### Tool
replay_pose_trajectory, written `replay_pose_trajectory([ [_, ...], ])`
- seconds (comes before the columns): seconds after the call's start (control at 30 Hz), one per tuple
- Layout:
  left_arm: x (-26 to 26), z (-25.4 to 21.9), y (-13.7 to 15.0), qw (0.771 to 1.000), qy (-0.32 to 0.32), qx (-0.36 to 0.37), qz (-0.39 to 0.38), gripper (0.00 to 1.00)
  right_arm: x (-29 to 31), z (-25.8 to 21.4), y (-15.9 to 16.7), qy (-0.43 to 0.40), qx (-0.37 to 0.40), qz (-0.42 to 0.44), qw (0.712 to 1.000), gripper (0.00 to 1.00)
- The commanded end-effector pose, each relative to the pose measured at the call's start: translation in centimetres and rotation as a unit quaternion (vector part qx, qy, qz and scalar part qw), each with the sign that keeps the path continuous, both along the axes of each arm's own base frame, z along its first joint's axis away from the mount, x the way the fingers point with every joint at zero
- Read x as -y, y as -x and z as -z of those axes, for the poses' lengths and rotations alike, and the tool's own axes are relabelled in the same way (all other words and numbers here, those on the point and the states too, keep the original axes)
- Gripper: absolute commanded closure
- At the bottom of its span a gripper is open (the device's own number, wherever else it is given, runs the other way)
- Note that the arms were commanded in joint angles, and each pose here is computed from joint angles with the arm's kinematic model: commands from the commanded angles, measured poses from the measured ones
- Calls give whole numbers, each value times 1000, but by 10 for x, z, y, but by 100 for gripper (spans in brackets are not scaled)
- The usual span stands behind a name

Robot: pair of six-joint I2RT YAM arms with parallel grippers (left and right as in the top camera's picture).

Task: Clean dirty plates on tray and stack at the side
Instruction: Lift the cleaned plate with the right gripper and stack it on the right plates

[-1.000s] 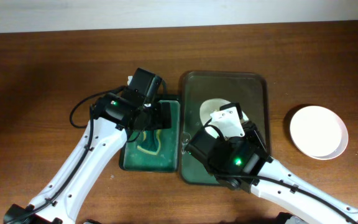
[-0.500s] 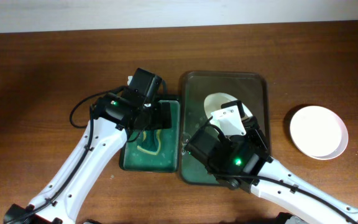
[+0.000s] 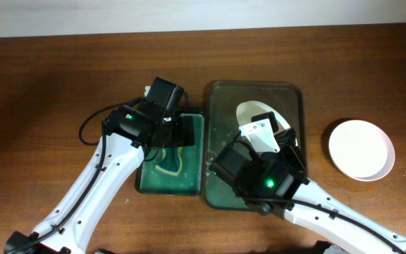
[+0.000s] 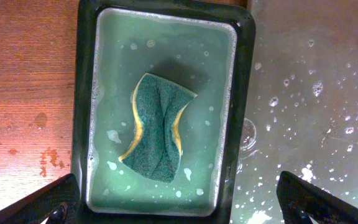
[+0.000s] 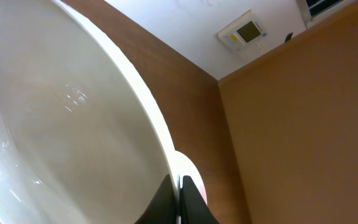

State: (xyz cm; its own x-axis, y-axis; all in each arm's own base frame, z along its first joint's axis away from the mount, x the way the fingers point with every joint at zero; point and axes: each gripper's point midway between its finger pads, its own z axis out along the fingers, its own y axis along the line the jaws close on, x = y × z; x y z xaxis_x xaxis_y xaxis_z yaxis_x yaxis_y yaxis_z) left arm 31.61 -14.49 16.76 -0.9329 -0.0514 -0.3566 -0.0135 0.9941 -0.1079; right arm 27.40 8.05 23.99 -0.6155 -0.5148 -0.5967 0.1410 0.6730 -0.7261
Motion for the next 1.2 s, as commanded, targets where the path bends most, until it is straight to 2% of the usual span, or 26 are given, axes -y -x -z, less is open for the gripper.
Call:
replay_pose_trajectory([
  [0.0,0,-5,-2,1000,6,6,2,1,2,-12,1,1,25,3,1000,96],
  [0.47,0,-5,-2,1000,6,6,2,1,3,-15,-1,2,33,7,999,96],
  [0.53,0,-5,-2,1000,6,6,2,1,17,-2,-5,-57,29,47,997,96],
  [0.6,0,-5,-2,1000,6,6,2,1,38,28,-12,-139,-30,100,985,96],
  [0.67,0,-5,-2,1000,6,6,2,1,73,51,-18,-221,-69,170,958,96],
  [0.77,0,-5,-2,1000,6,6,3,1,106,69,-40,-320,-116,165,926,96],
  [0.83,0,-5,-2,1000,6,6,3,1,132,75,-51,-424,-115,154,885,96],
  [0.87,0,-5,-2,1000,6,6,2,1,161,78,-50,-478,-94,181,854,96],
  [0.97,0,-5,-2,1000,6,6,2,1,259,110,-23,-546,-23,338,766,96],
  [1.07,0,-5,-2,1000,6,6,2,1,312,162,20,-575,-15,465,672,96],
  [1.17,0,-5,-2,1000,6,6,2,1,317,191,30,-589,-39,490,641,94],
])
